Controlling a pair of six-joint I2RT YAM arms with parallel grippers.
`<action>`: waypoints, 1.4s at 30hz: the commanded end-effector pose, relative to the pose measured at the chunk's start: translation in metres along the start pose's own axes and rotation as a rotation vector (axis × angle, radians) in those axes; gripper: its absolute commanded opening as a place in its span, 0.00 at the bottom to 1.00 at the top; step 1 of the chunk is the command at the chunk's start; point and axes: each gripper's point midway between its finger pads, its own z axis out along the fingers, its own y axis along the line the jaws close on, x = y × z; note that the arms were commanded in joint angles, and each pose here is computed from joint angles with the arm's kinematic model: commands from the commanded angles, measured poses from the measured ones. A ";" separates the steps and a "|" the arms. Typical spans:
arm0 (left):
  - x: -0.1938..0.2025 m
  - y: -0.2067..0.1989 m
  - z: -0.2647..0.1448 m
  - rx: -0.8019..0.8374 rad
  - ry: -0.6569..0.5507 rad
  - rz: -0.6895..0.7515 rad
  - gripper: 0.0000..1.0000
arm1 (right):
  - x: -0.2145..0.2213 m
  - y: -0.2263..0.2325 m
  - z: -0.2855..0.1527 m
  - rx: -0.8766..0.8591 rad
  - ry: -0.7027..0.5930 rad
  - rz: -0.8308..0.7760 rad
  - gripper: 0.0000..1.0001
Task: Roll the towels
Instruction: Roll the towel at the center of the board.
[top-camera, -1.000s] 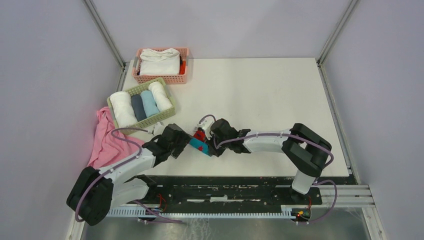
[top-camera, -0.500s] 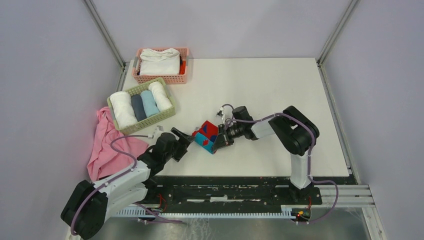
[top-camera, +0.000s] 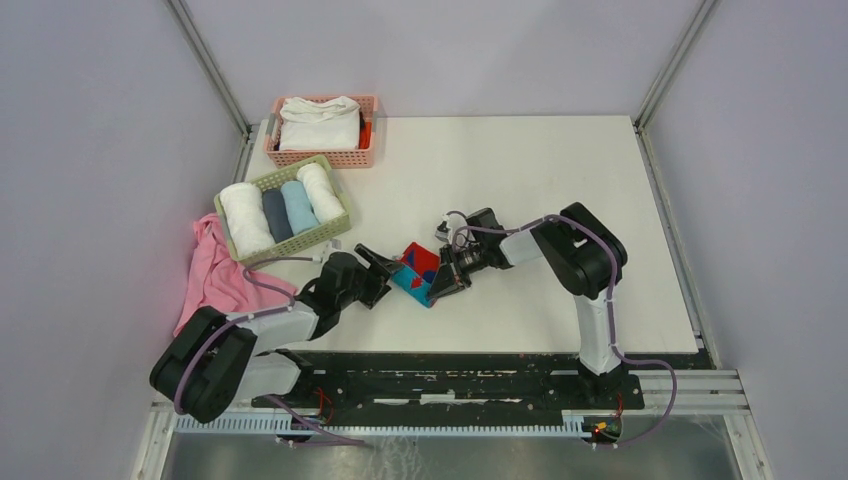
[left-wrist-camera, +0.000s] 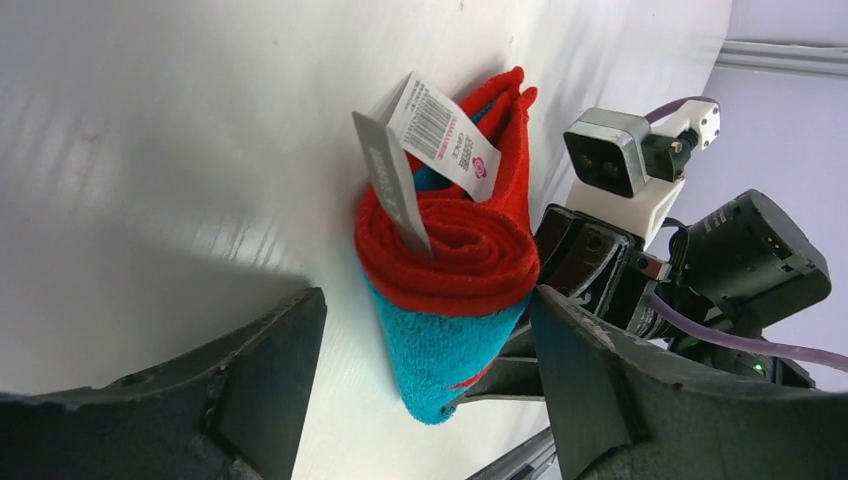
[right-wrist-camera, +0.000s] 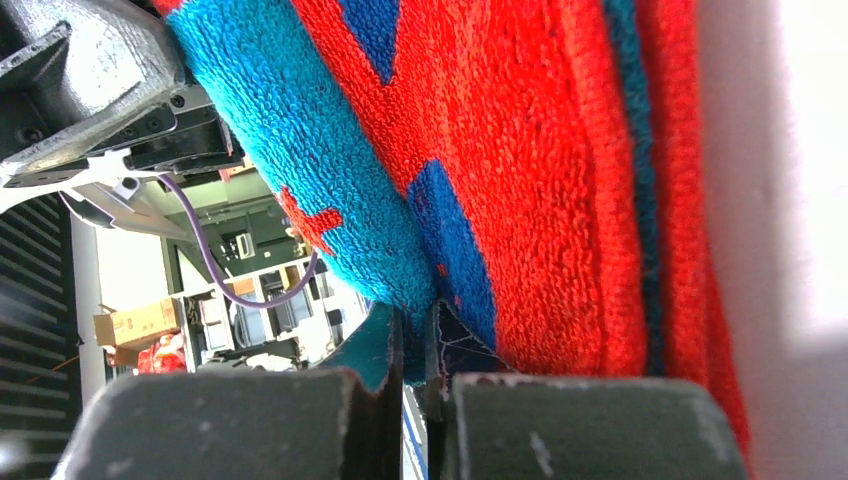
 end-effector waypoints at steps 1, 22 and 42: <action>0.002 -0.003 0.008 0.004 0.016 -0.010 0.80 | 0.018 -0.052 -0.002 0.221 0.023 0.099 0.05; -0.005 0.064 0.011 -0.349 -0.023 -0.016 0.52 | -0.023 0.030 -0.056 0.861 -0.187 -0.741 0.61; -0.004 0.055 0.018 -0.352 0.018 0.062 0.53 | -0.036 0.075 -0.027 1.016 -0.204 -1.182 0.68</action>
